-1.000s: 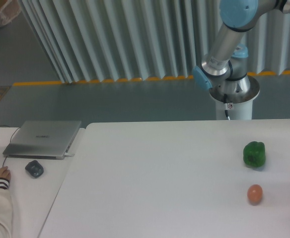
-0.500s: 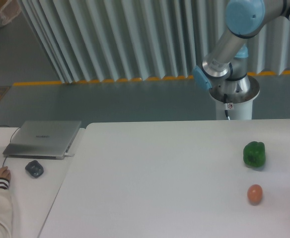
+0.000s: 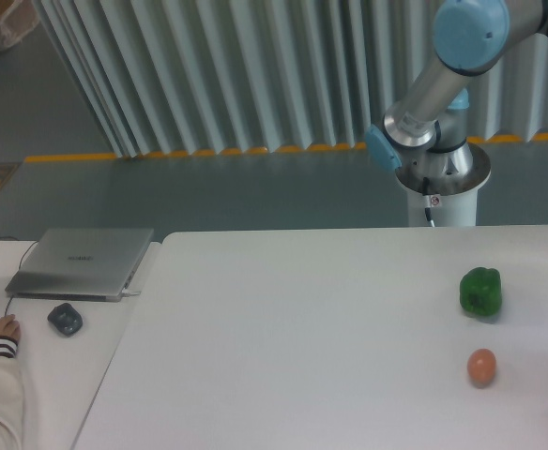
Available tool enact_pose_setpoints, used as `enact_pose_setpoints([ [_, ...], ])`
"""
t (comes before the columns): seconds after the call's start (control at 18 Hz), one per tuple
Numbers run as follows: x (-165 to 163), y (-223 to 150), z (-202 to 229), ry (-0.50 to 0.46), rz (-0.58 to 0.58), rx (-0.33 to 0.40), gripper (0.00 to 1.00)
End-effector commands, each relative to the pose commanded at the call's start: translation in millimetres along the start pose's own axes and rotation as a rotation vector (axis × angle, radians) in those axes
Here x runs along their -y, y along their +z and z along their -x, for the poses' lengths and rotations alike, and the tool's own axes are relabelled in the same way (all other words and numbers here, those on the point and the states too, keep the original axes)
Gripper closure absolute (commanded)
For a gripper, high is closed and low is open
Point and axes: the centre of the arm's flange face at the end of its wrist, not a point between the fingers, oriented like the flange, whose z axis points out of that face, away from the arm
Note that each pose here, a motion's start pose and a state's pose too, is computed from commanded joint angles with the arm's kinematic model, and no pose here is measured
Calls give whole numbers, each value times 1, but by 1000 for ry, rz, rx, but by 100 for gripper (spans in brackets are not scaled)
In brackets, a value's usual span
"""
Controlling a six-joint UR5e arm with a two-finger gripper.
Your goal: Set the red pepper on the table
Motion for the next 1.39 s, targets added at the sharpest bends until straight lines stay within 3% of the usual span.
enact_pose_setpoints([
  [0.5, -5, 3, 15, -2, 7, 21, 0],
  [0.78, 21, -7, 51, 55, 18, 41, 0],
  [1.39, 11, 0, 34, 63, 10, 25, 0],
])
